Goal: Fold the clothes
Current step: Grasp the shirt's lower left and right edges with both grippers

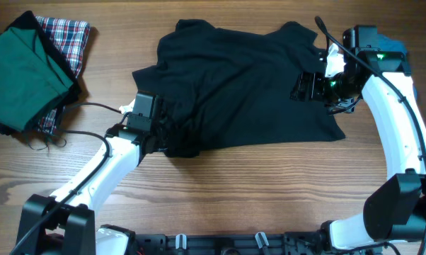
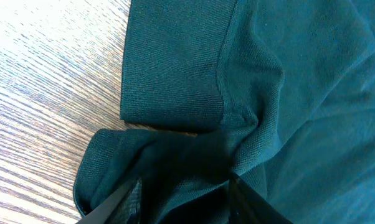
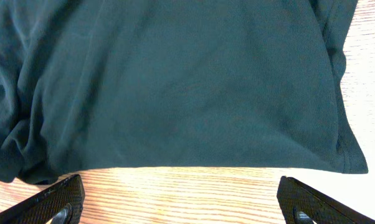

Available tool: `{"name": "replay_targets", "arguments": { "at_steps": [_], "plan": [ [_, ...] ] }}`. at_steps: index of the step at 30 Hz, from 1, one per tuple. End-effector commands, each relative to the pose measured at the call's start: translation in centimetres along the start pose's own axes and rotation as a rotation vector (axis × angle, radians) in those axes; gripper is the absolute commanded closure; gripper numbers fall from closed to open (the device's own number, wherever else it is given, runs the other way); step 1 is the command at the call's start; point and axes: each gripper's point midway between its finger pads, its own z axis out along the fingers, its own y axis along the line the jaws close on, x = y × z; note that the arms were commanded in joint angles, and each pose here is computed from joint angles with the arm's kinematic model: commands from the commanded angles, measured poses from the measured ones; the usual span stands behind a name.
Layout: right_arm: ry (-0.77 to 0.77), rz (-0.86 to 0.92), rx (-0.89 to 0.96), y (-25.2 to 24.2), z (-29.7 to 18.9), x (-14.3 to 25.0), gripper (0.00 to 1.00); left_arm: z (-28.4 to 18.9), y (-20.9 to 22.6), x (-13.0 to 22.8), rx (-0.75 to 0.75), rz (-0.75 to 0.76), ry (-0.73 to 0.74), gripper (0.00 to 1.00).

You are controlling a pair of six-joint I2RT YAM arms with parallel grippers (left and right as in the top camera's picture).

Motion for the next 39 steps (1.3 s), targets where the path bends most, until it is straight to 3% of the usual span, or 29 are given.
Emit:
{"name": "replay_targets", "arguments": {
  "at_steps": [1, 10, 11, 13, 16, 23, 26, 33, 34, 36, 39],
  "plan": [
    [-0.007, -0.003, -0.017, 0.2, -0.1, -0.1, 0.00, 0.3, 0.4, 0.1, -0.012, 0.038, 0.009, 0.56],
    [-0.012, -0.005, -0.018, 0.2, -0.1, -0.2, 0.00, 2.7, 0.9, 1.4, -0.034, 0.051, 0.078, 0.57],
    [-0.012, -0.005, -0.018, 0.2, -0.1, -0.2, 0.00, 2.8, 1.0, 1.4, -0.037, 0.050, 0.080, 0.61],
    [-0.012, -0.005, -0.018, 0.2, -0.1, -0.2, 0.00, 2.9, 1.0, 1.5, -0.039, 0.051, 0.082, 0.93],
    [-0.012, -0.005, -0.018, 0.2, -0.1, -0.2, 0.00, 2.8, 1.0, 1.4, -0.034, 0.075, 0.088, 0.96],
    [-0.020, -0.007, -0.019, 0.3, -0.1, -0.4, 0.00, 1.3, 4.9, -3.2, -0.071, 0.046, 0.047, 0.96],
    [-0.029, -0.009, -0.020, 0.3, -0.1, -0.6, 0.00, 0.7, 6.9, -6.3, -0.043, -0.044, 0.021, 0.96],
    [-0.030, -0.010, -0.020, 0.3, -0.1, -0.6, 0.00, 0.3, 5.4, -9.1, 0.098, 0.016, -0.036, 0.95],
    [-0.030, -0.009, -0.020, 0.3, -0.1, -0.6, 0.00, 0.2, 4.9, -8.9, 0.119, 0.019, -0.026, 0.92],
    [-0.030, -0.010, -0.020, 0.3, -0.1, -0.6, 0.00, 0.2, 4.4, -8.6, 0.148, 0.021, -0.006, 0.74],
    [-0.029, -0.010, -0.020, 0.3, -0.1, -0.6, 0.00, 0.0, 3.7, -8.0, 0.192, 0.024, 0.028, 0.56]
  ]
}}
